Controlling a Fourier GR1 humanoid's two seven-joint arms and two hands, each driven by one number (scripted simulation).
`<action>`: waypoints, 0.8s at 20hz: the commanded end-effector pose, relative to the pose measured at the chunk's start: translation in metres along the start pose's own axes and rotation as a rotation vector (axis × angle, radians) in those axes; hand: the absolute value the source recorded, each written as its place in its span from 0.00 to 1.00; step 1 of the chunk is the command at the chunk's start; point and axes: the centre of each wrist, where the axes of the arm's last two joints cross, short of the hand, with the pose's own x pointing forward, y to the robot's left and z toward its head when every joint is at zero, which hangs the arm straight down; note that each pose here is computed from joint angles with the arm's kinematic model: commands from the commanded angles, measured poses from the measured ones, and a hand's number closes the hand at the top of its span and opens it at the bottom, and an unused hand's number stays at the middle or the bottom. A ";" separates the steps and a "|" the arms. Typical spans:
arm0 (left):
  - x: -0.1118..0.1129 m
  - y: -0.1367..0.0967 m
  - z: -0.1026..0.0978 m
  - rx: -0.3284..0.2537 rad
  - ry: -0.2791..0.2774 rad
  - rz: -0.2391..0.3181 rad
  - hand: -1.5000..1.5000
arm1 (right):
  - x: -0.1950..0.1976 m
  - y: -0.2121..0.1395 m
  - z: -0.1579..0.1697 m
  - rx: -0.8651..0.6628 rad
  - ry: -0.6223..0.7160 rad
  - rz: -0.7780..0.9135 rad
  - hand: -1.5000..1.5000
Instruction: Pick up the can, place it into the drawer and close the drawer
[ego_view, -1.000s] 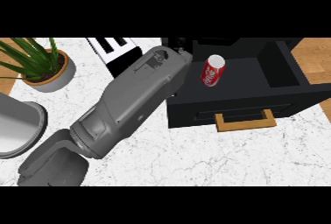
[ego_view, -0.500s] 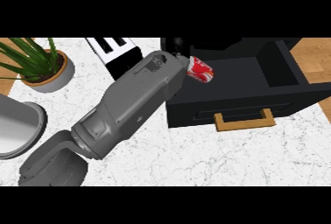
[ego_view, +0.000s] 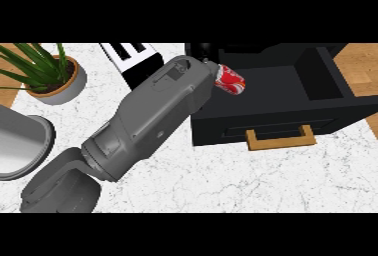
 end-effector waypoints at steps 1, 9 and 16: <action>0.013 -0.008 0.002 -0.009 -0.023 0.037 0.00 | 0.014 0.013 -0.010 0.073 -0.086 0.111 0.00; 0.013 -0.010 0.005 -0.017 -0.090 0.035 0.00 | 0.010 0.035 -0.041 0.119 -0.177 0.300 0.00; 0.007 -0.006 0.005 -0.026 -0.045 0.065 0.00 | 0.010 0.085 -0.074 0.173 -0.195 0.468 0.00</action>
